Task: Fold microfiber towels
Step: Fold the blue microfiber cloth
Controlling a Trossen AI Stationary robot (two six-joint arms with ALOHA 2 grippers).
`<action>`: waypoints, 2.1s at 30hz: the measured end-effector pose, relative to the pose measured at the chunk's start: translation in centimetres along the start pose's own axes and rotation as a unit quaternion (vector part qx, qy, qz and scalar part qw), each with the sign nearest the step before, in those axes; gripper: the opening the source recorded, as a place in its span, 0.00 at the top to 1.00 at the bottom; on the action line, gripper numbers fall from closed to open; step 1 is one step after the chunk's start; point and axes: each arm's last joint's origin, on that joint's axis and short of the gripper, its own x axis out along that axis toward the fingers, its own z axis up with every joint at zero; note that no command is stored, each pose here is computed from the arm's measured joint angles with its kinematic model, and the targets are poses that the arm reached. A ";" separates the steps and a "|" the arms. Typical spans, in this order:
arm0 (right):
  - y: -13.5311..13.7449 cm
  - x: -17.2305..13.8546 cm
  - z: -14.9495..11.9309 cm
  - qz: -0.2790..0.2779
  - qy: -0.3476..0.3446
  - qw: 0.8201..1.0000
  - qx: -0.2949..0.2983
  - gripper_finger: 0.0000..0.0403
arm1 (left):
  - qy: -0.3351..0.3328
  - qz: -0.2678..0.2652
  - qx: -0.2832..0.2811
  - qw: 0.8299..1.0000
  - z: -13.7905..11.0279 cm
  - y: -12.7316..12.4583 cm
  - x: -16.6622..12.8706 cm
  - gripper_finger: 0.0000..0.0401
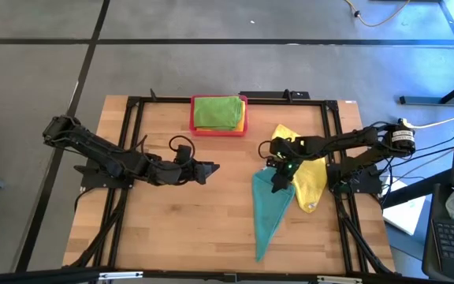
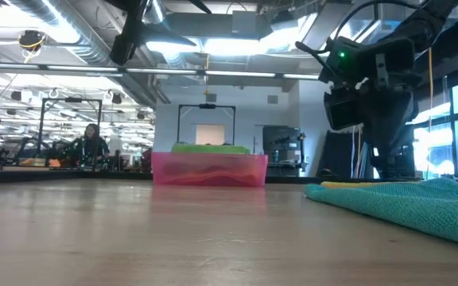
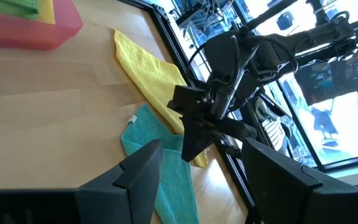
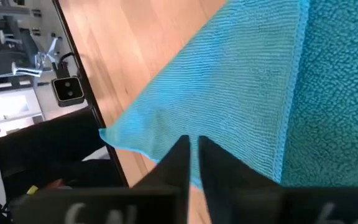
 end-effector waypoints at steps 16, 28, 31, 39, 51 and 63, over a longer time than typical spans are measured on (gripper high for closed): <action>0.9 -0.1 1.2 0.036 -0.050 0.998 -0.020 0.98 | -0.004 0.002 -0.012 1.000 0.0 0.0 0.0 0.47; 1.4 -0.2 1.6 0.053 -0.071 0.995 -0.046 0.99 | -0.004 0.002 -0.033 0.999 0.0 0.0 0.0 0.47; 1.7 -0.3 1.9 0.064 -0.084 0.993 -0.050 0.99 | -0.007 0.003 -0.038 0.999 0.1 0.0 0.0 0.47; 3.0 -0.8 3.0 0.114 -0.141 0.982 -0.045 0.99 | -0.013 0.004 -0.040 0.999 0.1 0.0 0.0 0.47; -0.9 -0.8 1.0 -0.050 -0.065 0.997 -0.007 0.82 | -0.011 0.003 -0.034 0.999 0.0 0.0 -0.1 0.47; -1.4 -0.7 -0.6 -0.056 0.017 0.998 -0.006 0.67 | -0.005 0.001 -0.018 1.000 -0.1 0.0 -0.1 0.47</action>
